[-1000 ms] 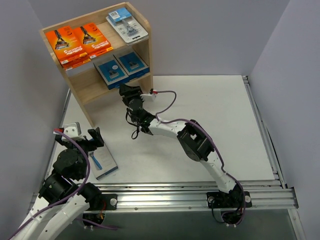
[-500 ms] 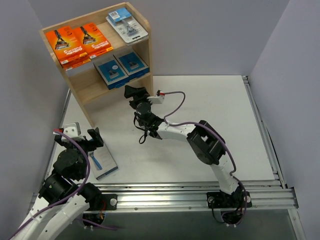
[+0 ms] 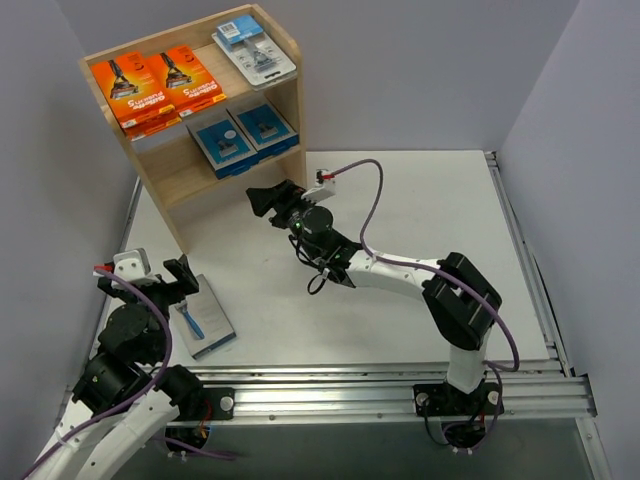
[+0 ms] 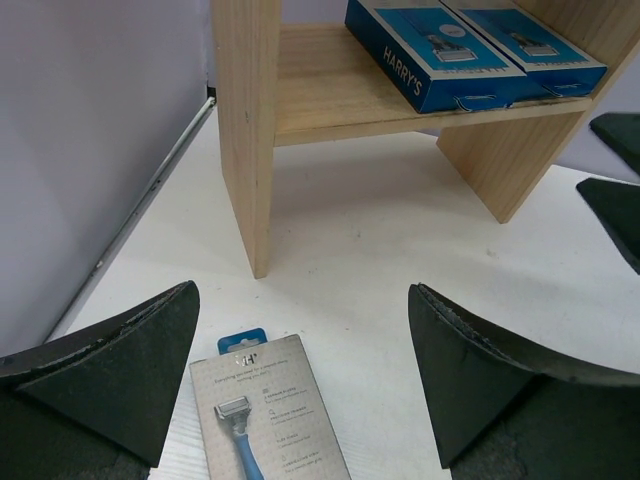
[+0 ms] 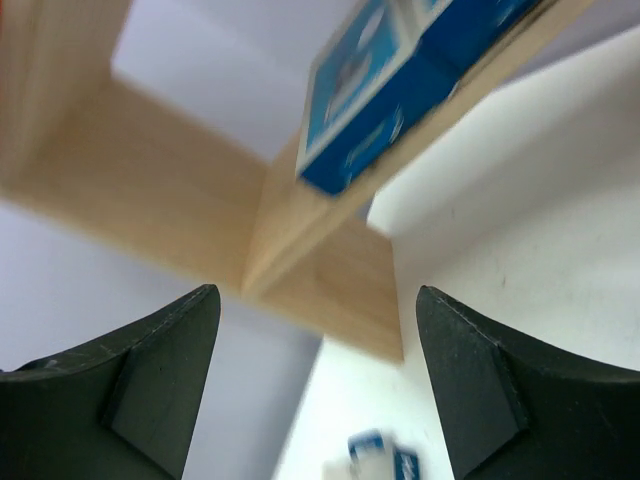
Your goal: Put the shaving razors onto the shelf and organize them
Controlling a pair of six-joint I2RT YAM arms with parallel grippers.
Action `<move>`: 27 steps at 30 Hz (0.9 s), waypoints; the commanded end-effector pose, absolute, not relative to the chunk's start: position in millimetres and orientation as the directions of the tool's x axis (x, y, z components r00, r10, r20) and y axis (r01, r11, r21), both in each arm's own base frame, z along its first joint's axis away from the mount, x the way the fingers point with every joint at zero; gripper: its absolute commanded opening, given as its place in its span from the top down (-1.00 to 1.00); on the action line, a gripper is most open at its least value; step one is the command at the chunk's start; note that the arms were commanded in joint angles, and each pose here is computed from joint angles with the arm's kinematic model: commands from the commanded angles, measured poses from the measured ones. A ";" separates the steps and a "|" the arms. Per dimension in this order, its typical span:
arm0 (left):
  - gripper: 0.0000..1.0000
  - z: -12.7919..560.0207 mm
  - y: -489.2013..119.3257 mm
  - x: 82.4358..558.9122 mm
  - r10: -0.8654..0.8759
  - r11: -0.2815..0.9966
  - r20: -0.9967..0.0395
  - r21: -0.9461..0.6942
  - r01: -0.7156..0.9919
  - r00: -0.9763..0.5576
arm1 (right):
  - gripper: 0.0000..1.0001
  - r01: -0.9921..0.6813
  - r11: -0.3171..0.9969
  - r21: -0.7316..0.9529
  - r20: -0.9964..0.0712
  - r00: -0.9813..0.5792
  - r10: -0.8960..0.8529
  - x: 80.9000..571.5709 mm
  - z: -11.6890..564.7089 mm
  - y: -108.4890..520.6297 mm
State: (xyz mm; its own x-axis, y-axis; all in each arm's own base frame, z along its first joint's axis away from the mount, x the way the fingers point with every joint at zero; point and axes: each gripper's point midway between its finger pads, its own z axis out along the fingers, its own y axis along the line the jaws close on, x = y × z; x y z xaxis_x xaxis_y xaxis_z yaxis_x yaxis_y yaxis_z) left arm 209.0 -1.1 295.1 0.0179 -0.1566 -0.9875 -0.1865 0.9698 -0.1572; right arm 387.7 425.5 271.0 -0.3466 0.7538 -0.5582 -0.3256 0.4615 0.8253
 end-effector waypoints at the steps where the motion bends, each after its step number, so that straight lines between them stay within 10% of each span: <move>1: -0.89 312.9 10.0 202.4 -0.170 0.960 -0.984 -0.179 -0.217 0.060 | -0.49 -0.544 0.469 0.695 -0.719 -0.529 0.451 327.9 244.2 466.7; 12: -0.90 319.4 28.2 190.3 -0.195 0.939 -0.974 -0.220 -0.265 0.116 | -0.26 -0.720 0.451 0.527 -0.747 -0.646 -0.157 215.8 99.1 533.5; 27: -0.90 319.5 22.4 192.2 -0.194 0.948 -0.975 -0.214 -0.237 0.105 | 0.02 -0.713 0.627 0.313 -0.702 -0.619 -0.353 196.2 24.9 534.7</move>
